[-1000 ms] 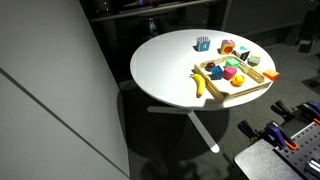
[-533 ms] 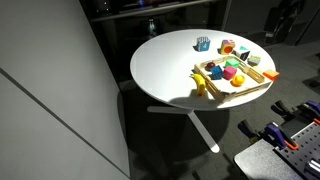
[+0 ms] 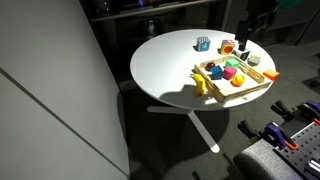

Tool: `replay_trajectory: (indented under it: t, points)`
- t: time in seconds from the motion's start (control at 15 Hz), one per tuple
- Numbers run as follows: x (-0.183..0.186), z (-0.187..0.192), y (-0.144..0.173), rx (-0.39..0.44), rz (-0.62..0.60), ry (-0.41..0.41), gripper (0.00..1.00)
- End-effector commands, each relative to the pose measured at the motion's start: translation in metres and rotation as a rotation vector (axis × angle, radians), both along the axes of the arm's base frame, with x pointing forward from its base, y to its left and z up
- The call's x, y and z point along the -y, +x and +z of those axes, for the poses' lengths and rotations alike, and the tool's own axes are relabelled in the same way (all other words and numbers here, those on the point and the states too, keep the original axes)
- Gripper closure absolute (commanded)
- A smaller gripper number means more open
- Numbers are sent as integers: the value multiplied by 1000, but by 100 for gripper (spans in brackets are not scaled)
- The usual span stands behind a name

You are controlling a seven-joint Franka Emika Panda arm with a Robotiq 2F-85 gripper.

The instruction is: Put the banana in the crate

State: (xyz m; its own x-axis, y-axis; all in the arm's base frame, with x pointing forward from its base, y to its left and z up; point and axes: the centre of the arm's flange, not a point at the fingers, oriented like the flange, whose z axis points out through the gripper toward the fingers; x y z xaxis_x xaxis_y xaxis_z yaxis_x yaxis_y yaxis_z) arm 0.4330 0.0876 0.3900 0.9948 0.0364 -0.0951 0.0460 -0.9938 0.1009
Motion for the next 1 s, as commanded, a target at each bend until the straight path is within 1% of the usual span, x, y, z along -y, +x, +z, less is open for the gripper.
replay_trajectory:
  t: [0.0, 0.2, 0.47, 0.53, 0.93]
  points:
    - [-10, -13, 21, 29, -81, -4, 0]
    - [-16, -31, 26, 40, -136, 2, 0]
    - [-24, -48, 30, 51, -171, -8, 0]
    - [-17, -46, 20, 33, -150, 13, 0]
    - [-18, -51, 21, 25, -152, 11, 0]
